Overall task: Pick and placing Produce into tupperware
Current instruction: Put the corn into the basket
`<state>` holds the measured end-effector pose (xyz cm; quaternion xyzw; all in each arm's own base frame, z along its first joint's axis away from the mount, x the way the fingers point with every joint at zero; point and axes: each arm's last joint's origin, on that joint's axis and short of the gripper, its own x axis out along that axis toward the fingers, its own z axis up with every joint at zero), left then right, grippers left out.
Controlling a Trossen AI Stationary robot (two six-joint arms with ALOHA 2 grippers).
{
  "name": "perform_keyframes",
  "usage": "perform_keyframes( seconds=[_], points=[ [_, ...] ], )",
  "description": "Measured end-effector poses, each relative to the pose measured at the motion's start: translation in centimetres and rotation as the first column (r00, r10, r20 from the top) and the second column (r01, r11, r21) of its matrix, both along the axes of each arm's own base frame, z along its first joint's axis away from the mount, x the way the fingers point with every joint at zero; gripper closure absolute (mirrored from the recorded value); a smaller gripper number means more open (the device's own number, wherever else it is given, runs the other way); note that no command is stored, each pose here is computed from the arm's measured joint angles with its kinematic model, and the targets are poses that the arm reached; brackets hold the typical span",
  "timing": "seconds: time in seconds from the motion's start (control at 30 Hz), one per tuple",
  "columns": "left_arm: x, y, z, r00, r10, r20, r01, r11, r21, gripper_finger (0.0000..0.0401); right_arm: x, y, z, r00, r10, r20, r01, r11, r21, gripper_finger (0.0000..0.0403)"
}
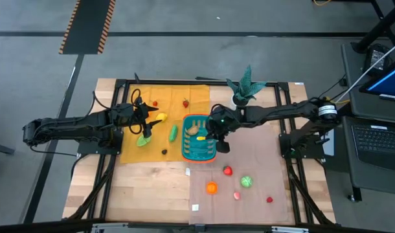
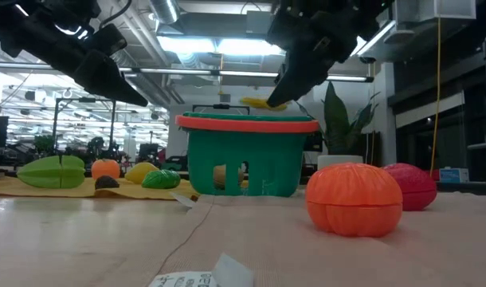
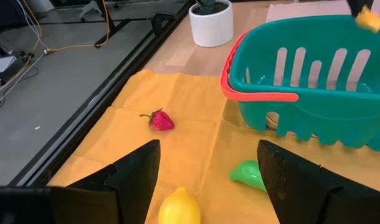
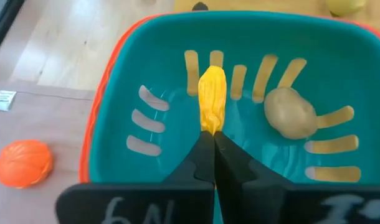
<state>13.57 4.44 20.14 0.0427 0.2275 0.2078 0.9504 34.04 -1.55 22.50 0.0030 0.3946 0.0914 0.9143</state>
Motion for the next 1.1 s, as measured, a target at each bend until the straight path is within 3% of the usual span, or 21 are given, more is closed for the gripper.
perform_keyframes(
  seconds=[0.33, 0.6, 1.1],
  points=[
    [0.0, 0.0, 0.0, 1.000, -0.010, 0.001, 0.010, 1.000, -0.010, 0.0140, 1.0, 0.2, -2.2, 0.999, 0.010, -0.045, -0.010, 1.000, 0.002, 0.0403],
    [0.2, -0.7, -0.1, 0.976, -0.216, 0.025, 0.217, 0.972, -0.091, 0.0140, 1.6, 0.9, -3.0, 0.997, 0.063, -0.032, -0.064, 0.998, -0.029, 0.0403],
    [0.0, -0.7, -0.4, 0.977, -0.213, -0.003, 0.212, 0.970, -0.123, 0.0140, 2.0, 1.0, -3.9, 0.997, 0.065, -0.040, -0.066, 0.997, -0.027, 0.0401]
  ],
)
